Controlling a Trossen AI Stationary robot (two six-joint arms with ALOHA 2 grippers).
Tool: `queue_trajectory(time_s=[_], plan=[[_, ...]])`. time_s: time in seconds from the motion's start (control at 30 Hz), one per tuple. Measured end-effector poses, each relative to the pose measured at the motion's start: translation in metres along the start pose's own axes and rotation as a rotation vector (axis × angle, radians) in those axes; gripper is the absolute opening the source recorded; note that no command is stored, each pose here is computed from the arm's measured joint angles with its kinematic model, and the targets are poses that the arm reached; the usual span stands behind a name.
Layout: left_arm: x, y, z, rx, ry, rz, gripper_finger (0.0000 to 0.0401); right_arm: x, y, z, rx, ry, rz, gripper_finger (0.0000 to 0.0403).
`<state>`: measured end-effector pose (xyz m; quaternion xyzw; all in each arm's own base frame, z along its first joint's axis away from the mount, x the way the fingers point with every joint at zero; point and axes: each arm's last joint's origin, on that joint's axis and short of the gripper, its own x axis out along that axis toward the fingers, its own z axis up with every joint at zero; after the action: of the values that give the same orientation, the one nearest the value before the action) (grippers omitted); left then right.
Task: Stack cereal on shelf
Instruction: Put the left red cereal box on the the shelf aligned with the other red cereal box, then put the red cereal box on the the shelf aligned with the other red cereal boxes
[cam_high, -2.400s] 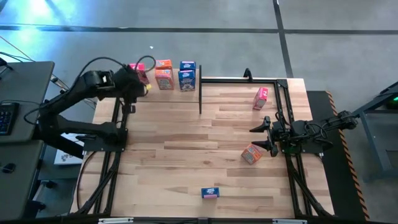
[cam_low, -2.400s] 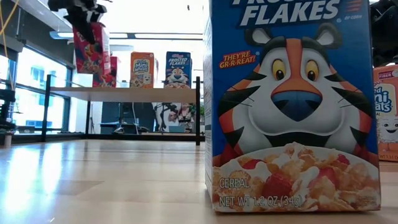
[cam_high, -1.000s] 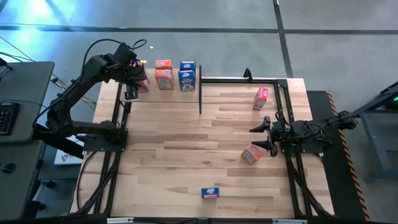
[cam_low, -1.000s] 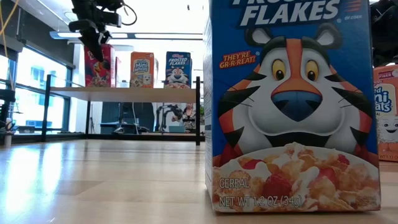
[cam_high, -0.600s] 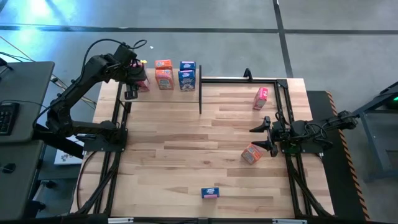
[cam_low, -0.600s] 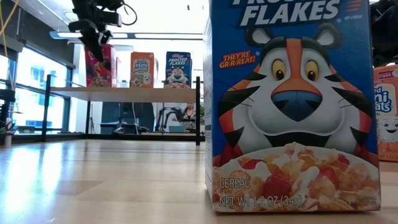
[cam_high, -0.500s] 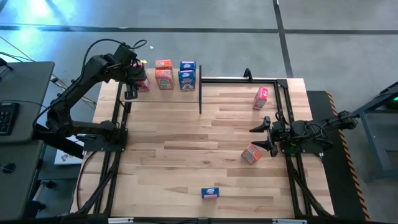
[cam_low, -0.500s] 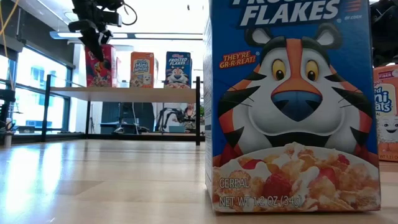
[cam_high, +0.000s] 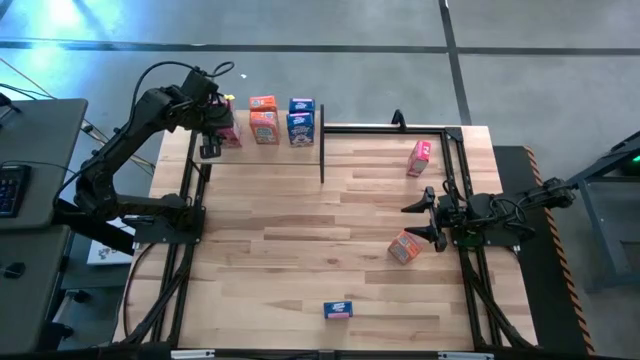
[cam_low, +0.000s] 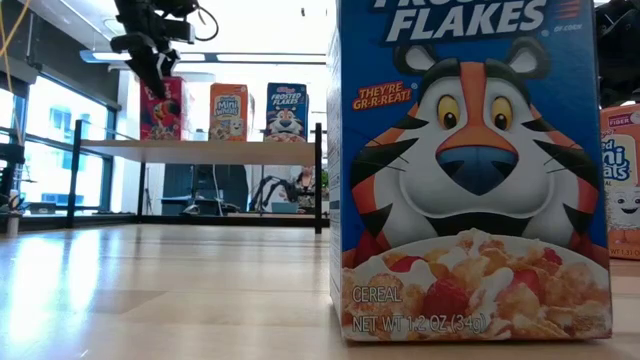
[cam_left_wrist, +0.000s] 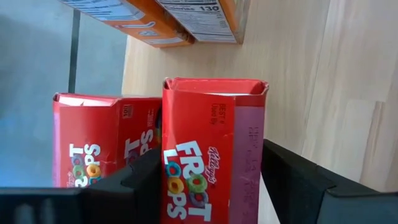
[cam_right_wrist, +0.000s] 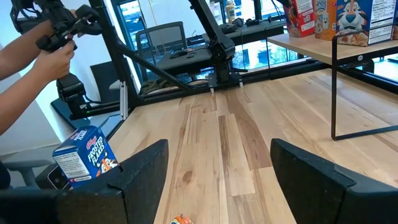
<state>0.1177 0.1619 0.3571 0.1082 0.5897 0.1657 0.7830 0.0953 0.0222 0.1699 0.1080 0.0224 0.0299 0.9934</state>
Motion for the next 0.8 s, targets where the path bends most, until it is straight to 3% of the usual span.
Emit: queue_trajectory(time_s=[0.8], plan=[[-0.037,-0.01,-0.012,-0.028,-0.095,0.19,0.0225,0.0,0.0,0.0,0.0,0.0,0.0,0.0275]])
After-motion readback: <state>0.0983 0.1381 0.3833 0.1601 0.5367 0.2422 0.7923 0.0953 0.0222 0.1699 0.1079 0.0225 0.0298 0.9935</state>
